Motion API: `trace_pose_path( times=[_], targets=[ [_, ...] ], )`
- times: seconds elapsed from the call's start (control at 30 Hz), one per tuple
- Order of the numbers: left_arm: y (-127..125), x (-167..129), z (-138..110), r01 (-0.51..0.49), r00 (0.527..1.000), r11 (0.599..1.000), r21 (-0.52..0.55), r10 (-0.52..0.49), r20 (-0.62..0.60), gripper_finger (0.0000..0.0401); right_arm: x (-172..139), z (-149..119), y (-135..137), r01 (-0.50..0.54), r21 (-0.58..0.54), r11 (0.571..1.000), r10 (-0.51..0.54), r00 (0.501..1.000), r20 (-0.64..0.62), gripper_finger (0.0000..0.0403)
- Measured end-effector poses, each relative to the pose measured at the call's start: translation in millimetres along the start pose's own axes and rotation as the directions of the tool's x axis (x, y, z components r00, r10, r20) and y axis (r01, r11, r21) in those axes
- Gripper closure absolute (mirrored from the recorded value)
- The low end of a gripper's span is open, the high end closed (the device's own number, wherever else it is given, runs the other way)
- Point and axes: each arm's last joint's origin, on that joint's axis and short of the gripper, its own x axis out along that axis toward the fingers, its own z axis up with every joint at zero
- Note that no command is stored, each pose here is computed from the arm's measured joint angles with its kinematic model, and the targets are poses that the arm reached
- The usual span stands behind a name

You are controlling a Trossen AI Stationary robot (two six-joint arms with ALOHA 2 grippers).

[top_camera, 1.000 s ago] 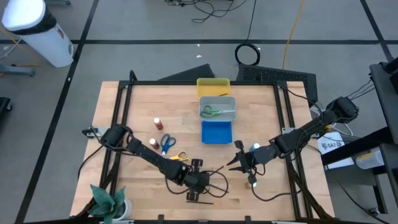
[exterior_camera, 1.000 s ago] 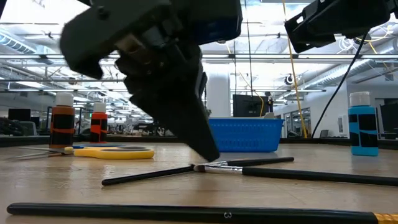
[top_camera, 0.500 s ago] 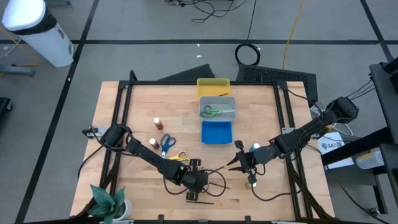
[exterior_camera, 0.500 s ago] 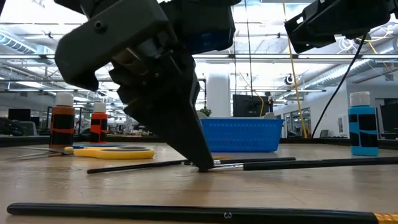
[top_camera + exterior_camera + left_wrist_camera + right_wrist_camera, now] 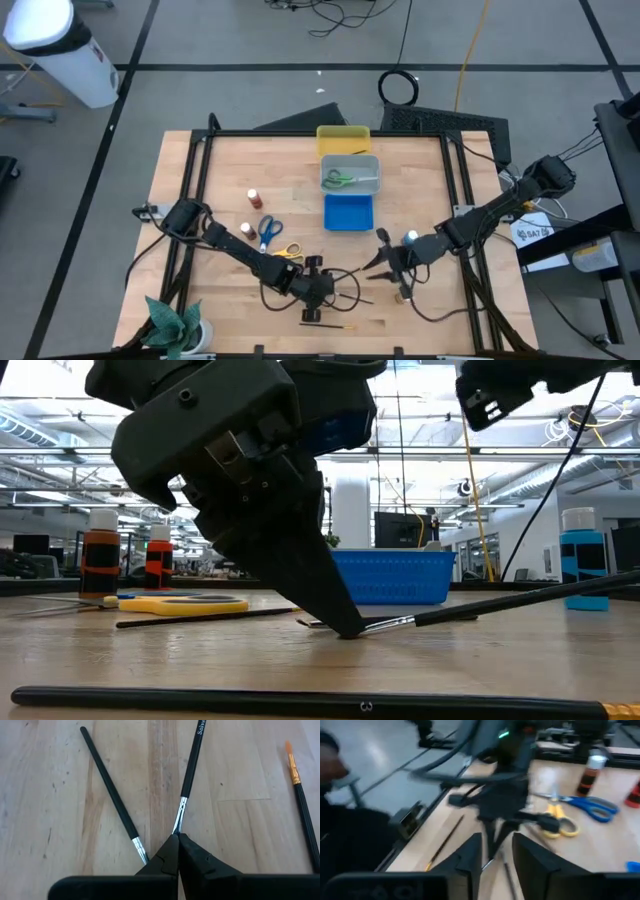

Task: Pick & Place Paint Supplies
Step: Put the bottom silver paint brush into the yellow bin

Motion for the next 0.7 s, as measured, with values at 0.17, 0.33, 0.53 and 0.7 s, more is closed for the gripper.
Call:
trace_pose_path(
  times=[0.17, 0.33, 0.53, 0.7],
  targets=[
    [0.0, 0.6, 0.1, 0.002, 1.000, 1.000, -0.011, -0.002, 0.005, 0.0389, 9.7, -10.9, 16.7, -0.022, -0.004, 1.000, 0.022, 0.998, -0.058, 0.0236],
    [1.7, 1.2, 1.1, 0.004, 1.000, 0.999, -0.035, -0.004, 0.009, 0.0394, 34.9, -27.0, 28.8, 0.009, 0.094, 0.996, 0.008, 0.984, -0.178, 0.0168],
    [2.0, 1.7, 1.1, -0.002, 1.000, 0.999, -0.047, 0.003, 0.013, 0.0395, 67.9, -43.4, 37.1, 0.090, 0.090, 0.992, -0.040, 0.894, -0.447, 0.0161],
    [2.0, 1.7, 1.4, -0.004, 1.000, 0.999, -0.049, 0.005, 0.017, 0.0388, 85.3, -45.9, 41.8, 0.104, 0.070, 0.992, -0.044, 0.811, -0.583, 0.0184]
  ],
)
